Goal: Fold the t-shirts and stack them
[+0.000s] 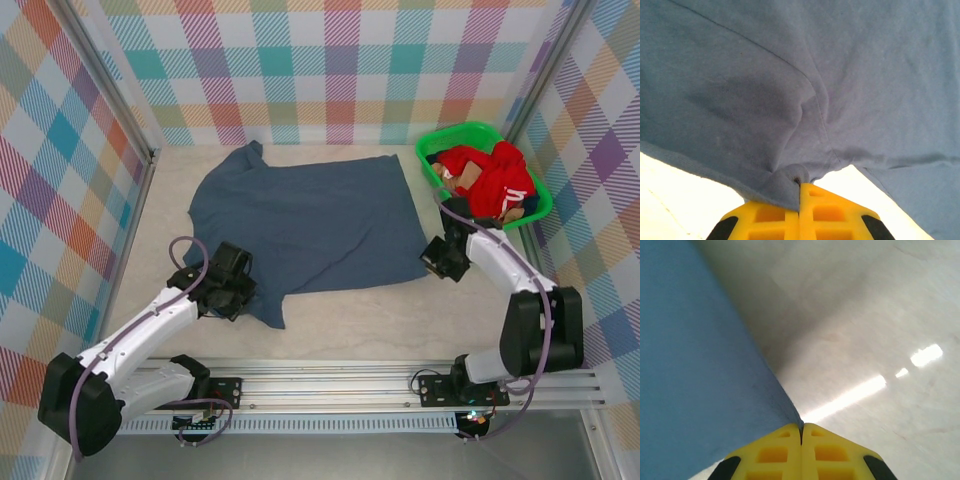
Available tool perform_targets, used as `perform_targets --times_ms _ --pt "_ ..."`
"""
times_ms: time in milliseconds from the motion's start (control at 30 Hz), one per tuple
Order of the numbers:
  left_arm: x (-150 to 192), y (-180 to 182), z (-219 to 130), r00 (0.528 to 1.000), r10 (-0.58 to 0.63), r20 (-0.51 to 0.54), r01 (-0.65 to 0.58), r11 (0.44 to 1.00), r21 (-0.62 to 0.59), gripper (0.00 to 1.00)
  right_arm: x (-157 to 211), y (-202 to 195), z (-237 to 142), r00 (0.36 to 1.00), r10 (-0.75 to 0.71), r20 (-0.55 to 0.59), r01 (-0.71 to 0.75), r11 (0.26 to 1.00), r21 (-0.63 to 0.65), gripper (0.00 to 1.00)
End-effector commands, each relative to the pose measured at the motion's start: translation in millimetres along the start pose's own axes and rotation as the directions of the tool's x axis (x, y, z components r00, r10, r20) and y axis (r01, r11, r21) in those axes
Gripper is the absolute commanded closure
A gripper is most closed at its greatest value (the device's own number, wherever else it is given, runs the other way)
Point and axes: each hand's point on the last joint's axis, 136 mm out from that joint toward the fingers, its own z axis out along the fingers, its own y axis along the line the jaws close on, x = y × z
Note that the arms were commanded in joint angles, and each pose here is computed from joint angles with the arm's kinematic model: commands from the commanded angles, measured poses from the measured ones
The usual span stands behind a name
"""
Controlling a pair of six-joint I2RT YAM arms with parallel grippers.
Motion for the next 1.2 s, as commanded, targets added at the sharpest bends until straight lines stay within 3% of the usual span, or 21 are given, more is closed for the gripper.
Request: perform_targets --times_ms 0,200,300,367,433,500,633,767,900,1033,1167 --pt "0 18 3 1.000 0.017 0.015 -0.016 0.996 -0.089 1.00 34 -39 4 0.995 0.072 -0.075 -0.063 0.992 0.112 1.00" --pt "0 19 3 0.999 0.046 0.014 -0.045 0.995 -0.092 1.00 35 -46 10 0.995 0.084 -0.062 -0.076 0.988 0.132 1.00" --pt "-11 4 -18 0.994 0.087 0.060 -0.083 0.994 -0.074 0.70 26 -39 1 0.996 0.076 -0.046 -0.070 0.989 0.130 0.84" --pt "-27 -12 -42 0.983 0.124 0.133 -0.117 0.991 -0.058 0.49 14 -33 -17 0.998 0.063 0.026 -0.065 0.993 0.099 0.71" --pt "-45 -32 -59 0.974 0.138 0.182 -0.134 0.990 -0.033 0.45 0 -22 -36 0.992 0.022 0.121 -0.029 0.998 0.054 0.62" --pt "-65 -54 -62 0.975 0.117 0.188 -0.120 0.993 0.008 0.48 -12 -4 -50 0.983 -0.023 0.181 0.023 1.000 0.005 0.62" --pt "-116 -90 -38 0.981 0.027 0.193 -0.036 0.998 0.044 0.58 -20 47 -46 0.978 -0.118 0.174 0.143 0.980 -0.139 0.63" --pt "-177 -140 13 0.976 -0.019 0.219 0.007 0.998 0.054 0.76 -29 99 -32 0.970 -0.185 0.158 0.225 0.929 -0.293 0.69" --pt "-233 -183 71 0.970 -0.065 0.236 0.048 0.996 0.078 0.83 -40 138 -22 0.959 -0.242 0.146 0.280 0.881 -0.382 0.73" --pt "-273 -198 124 0.966 -0.128 0.223 0.114 0.991 0.076 0.85 -47 155 0 0.964 -0.251 0.085 0.264 0.882 -0.392 0.75" --pt "-294 -182 171 0.970 -0.161 0.181 0.164 0.986 0.001 0.86 -51 164 25 0.973 -0.232 -0.004 0.214 0.903 -0.372 0.76"
